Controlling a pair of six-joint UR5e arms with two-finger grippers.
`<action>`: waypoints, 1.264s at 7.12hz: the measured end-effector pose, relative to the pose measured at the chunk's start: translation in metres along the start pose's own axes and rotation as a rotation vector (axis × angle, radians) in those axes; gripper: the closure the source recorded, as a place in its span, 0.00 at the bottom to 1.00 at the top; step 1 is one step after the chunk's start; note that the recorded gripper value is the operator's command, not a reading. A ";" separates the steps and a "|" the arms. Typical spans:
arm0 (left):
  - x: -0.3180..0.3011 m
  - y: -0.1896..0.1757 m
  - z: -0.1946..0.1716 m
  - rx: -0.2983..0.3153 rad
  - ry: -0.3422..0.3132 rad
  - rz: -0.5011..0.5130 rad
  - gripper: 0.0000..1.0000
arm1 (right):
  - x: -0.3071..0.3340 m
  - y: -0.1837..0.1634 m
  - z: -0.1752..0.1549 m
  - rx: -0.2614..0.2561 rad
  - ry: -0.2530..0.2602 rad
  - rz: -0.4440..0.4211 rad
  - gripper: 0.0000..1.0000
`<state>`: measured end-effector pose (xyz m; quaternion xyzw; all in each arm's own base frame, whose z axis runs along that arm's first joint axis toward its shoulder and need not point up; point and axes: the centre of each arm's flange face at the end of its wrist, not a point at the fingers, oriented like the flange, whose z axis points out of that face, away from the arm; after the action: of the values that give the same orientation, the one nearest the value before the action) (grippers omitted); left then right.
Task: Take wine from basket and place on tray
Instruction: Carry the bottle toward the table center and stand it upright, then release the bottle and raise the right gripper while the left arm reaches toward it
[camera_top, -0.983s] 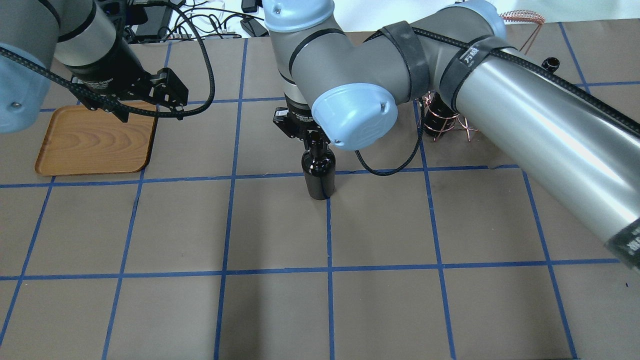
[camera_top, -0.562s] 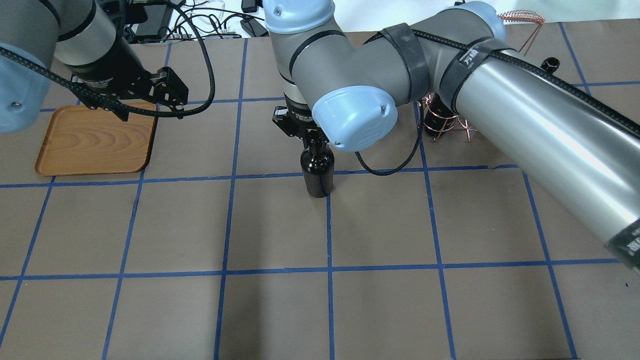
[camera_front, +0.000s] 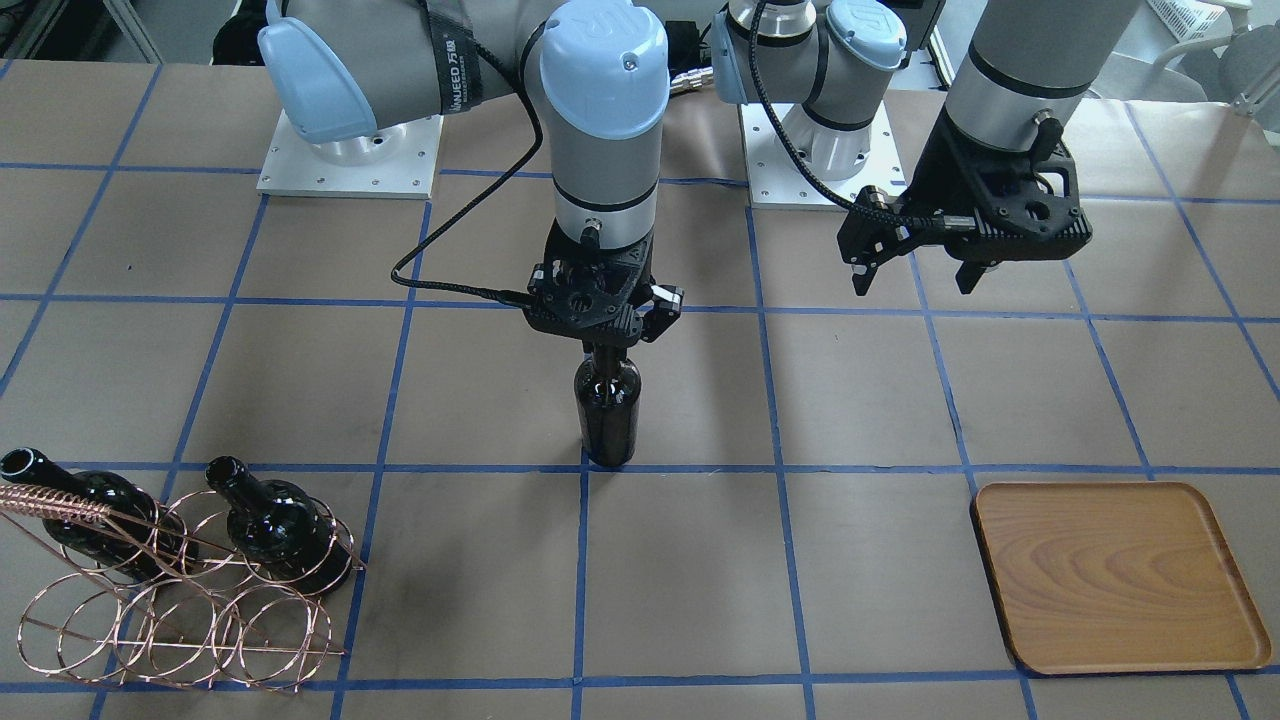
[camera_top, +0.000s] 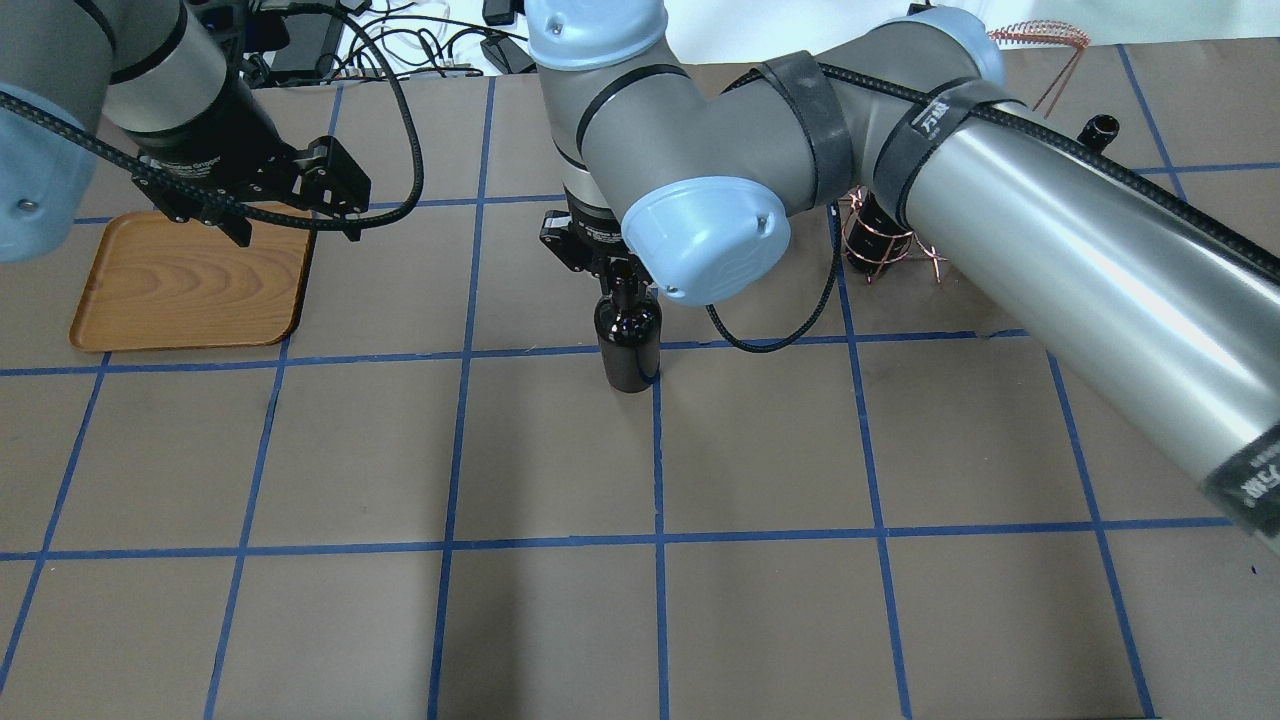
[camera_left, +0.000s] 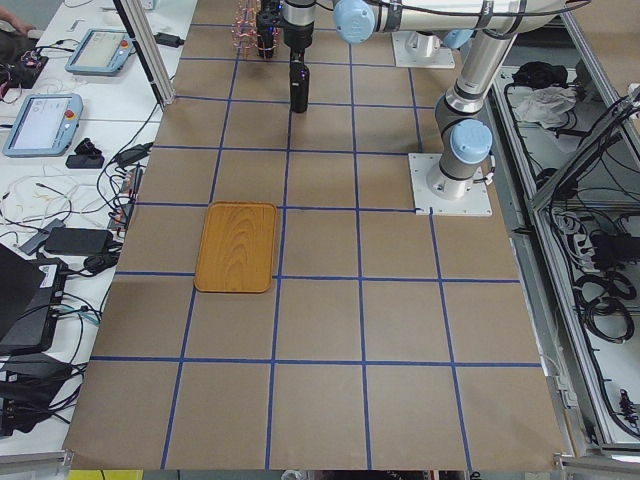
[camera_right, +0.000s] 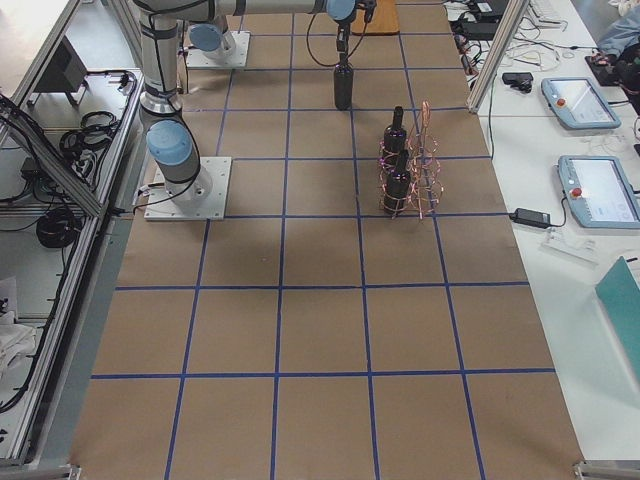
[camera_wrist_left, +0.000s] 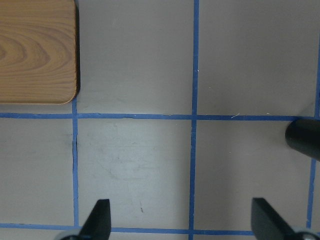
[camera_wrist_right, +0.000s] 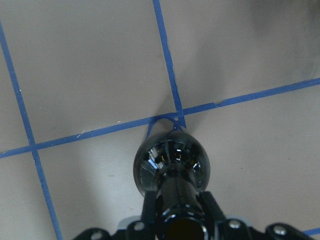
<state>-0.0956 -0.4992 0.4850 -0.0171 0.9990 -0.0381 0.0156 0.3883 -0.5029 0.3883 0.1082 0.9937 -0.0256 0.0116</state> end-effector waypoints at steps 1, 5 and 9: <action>-0.004 -0.001 0.001 -0.002 0.000 -0.009 0.00 | 0.000 0.000 0.001 -0.001 0.001 -0.003 0.00; -0.008 -0.001 0.001 -0.005 -0.004 -0.013 0.00 | 0.006 0.005 -0.030 0.031 -0.027 -0.007 0.00; -0.002 -0.008 0.007 -0.005 0.002 -0.009 0.00 | 0.074 0.001 -0.101 0.043 -0.012 -0.067 0.00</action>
<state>-0.0927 -0.5075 0.4785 -0.0215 0.9990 -0.0357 0.0144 0.3149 -0.4809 0.4869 0.0748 0.9959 -0.0480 0.0146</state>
